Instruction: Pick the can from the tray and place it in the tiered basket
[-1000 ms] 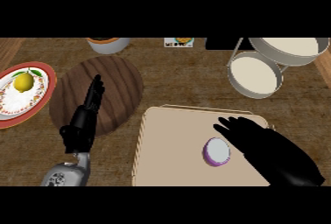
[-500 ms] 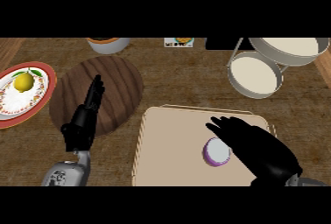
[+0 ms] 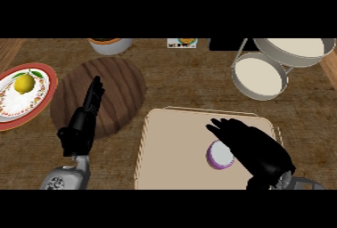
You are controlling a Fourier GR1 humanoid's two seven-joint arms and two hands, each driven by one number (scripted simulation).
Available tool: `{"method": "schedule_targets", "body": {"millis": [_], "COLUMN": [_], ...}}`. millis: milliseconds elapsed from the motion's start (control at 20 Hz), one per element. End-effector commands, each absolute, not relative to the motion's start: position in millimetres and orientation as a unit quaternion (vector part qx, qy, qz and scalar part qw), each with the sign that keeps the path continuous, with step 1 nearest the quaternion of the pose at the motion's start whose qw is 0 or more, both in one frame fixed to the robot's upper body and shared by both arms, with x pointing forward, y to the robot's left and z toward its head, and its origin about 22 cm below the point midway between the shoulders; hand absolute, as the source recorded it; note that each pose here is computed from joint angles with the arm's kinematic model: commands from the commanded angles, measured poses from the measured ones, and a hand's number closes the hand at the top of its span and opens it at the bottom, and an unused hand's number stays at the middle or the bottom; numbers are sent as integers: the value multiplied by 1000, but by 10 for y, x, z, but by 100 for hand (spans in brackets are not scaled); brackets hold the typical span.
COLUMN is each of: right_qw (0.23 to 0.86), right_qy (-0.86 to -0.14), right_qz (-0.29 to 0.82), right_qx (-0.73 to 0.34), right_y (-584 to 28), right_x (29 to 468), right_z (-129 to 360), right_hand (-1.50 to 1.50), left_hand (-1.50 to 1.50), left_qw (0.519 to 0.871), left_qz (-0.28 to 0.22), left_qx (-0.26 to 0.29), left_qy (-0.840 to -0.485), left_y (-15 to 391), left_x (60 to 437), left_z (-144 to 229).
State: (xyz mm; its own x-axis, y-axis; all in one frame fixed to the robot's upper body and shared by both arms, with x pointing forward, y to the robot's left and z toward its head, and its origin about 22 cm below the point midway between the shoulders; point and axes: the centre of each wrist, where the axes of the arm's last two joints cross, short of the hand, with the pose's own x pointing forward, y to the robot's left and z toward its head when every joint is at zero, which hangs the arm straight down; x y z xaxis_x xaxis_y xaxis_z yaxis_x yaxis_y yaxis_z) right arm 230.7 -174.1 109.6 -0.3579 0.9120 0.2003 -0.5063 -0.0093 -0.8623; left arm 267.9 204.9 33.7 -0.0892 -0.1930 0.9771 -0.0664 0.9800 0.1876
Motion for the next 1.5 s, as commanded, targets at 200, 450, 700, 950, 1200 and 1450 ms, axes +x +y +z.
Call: {"method": "schedule_targets", "body": {"millis": [200,450,700,950,1200,1450], "right_qw": [532,536,544,535,458,456], "right_qy": [-460,-474,-477,-522,-545,-558], "right_qz": [682,668,662,628,649,630], "right_qx": [-200,-205,-196,-218,-270,-290], "right_y": [-1739,-1532,-1548,-1567,-1551,-1494], "right_x": [2272,2245,2186,2308,2469,2381], "right_z": [851,760,657,376,400,496], "right_hand": [-150,-150,-150,150,150,150], "left_hand": [0,0,0,0,0,0], "left_qw": [665,668,668,670,670,668], "left_qz": [-41,-46,-45,-48,-51,-51], "left_qx": [93,87,80,76,81,86], "left_qy": [-740,-737,-738,-737,-736,-738], "left_y": [2014,2139,2039,1985,1910,2108], "left_x": [2847,2708,2809,2707,2642,2803], "left_z": [274,281,296,242,190,235]}}
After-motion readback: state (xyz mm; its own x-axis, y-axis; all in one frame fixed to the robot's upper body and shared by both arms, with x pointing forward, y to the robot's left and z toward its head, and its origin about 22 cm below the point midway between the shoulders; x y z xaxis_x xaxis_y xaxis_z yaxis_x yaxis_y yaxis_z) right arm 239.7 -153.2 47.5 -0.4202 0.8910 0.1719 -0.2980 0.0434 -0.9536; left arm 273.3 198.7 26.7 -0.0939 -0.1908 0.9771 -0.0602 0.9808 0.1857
